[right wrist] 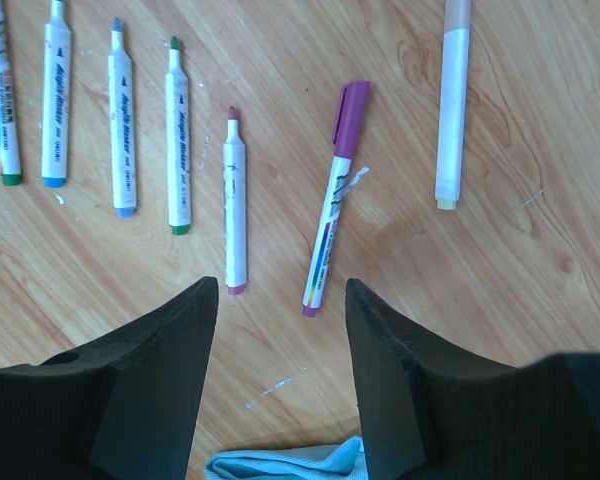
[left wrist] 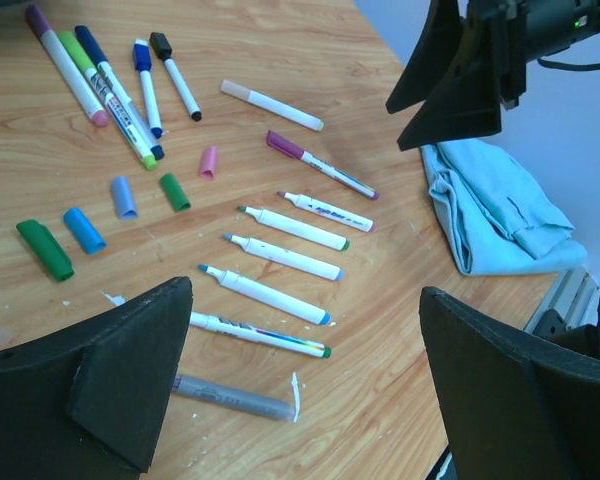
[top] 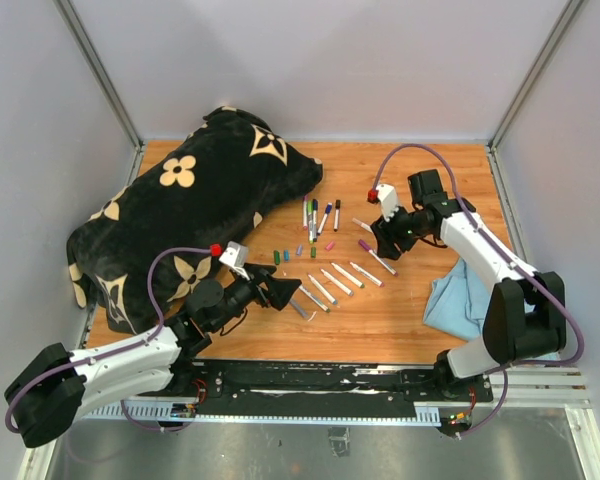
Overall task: Open the pen caps
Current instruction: Place the pen cap at the center of the board, then pick up the pen from the center of the board.
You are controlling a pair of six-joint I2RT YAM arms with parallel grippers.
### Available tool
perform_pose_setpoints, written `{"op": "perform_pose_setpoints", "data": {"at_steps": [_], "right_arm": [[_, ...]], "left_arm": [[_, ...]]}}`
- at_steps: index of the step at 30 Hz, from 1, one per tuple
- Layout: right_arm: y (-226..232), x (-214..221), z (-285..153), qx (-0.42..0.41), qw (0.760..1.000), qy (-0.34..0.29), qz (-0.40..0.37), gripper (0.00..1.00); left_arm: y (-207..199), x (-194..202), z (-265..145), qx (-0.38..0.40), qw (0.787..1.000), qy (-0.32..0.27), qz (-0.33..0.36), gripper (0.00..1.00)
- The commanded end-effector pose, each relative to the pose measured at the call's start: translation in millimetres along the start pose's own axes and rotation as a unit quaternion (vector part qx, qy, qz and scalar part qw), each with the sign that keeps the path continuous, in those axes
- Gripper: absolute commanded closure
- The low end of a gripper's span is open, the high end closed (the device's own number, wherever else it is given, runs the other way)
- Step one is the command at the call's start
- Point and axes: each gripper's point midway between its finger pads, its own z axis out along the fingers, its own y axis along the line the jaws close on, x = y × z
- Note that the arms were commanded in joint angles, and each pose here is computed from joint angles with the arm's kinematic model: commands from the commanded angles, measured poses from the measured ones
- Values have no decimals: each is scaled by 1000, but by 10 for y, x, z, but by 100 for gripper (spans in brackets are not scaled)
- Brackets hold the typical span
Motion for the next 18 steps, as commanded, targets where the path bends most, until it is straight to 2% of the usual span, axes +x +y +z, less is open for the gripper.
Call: {"op": "perform_pose_setpoints", "data": {"at_steps": [1,18], "right_arm": [[-127,180,28,20,999,37,19,44],[-181,311,200,15,997,71,38,43]], "left_arm": [[-16,-74,2,4,1000,-24,-8,1],[39,-18,7,-5,1000,-22,-13,1]]}}
